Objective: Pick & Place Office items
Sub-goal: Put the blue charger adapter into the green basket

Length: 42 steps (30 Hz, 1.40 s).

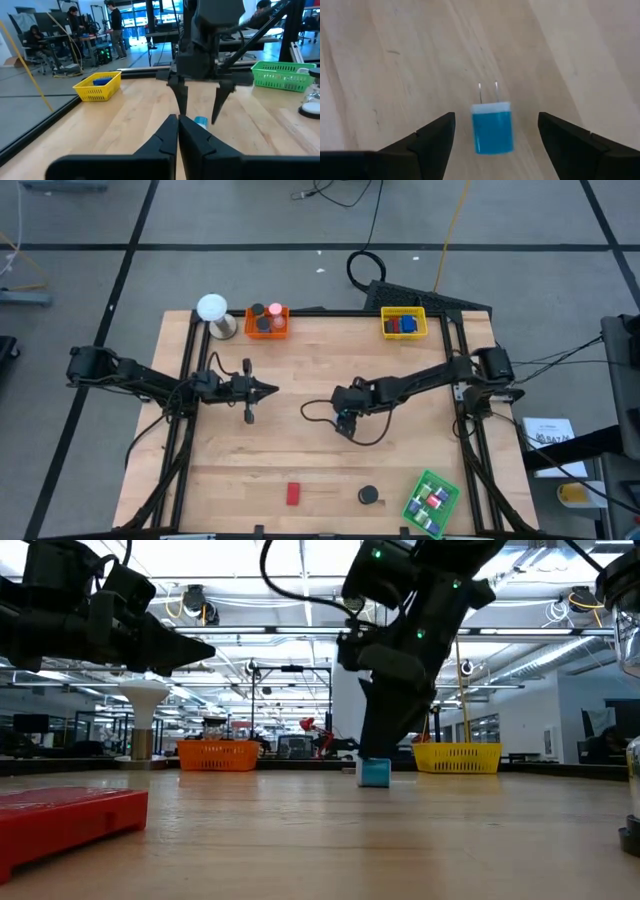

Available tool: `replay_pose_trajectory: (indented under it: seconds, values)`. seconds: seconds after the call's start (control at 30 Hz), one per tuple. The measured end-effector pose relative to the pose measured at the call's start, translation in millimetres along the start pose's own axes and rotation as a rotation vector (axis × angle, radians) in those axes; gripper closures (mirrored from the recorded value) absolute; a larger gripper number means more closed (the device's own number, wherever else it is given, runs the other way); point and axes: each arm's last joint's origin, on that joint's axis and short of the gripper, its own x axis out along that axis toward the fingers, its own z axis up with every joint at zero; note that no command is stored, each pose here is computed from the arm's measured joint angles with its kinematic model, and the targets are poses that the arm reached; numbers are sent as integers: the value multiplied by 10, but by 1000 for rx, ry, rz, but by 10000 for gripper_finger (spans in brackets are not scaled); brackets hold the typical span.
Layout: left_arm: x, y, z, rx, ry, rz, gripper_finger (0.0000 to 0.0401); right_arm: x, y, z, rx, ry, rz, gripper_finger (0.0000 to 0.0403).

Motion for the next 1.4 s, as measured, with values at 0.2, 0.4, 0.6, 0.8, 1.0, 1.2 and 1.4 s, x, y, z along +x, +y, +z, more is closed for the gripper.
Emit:
replay_pose_trajectory:
  seconds: [0.2, 0.4, 0.6, 0.8, 1.0, 1.2, 1.4]
  values:
    - [0, 0, 0, 0, 0, 0, 396, 164, 10, -31, -35, 20, -6, 146]
    - [0, 0, -2, 0, 2, 0, 375, 206, 3, -57, -40, 41, -16, 225]
    - [0, 0, -4, 0, 4, 0, 371, 33, 26, -65, -30, 44, -5, 282]
    - [1, -1, -5, 0, 6, -1, 370, -771, 245, -304, 45, 89, 41, 282]
    - [1, 0, -4, 0, 5, -1, 370, -1495, 550, -909, 205, 134, 25, 282]
    - [1, -1, -4, 0, 5, -1, 370, -1769, 875, -1511, 317, 203, 34, 282]
    - [1, 0, -4, 0, 5, -1, 370, -1754, 1155, -1957, 372, 321, 29, 282]
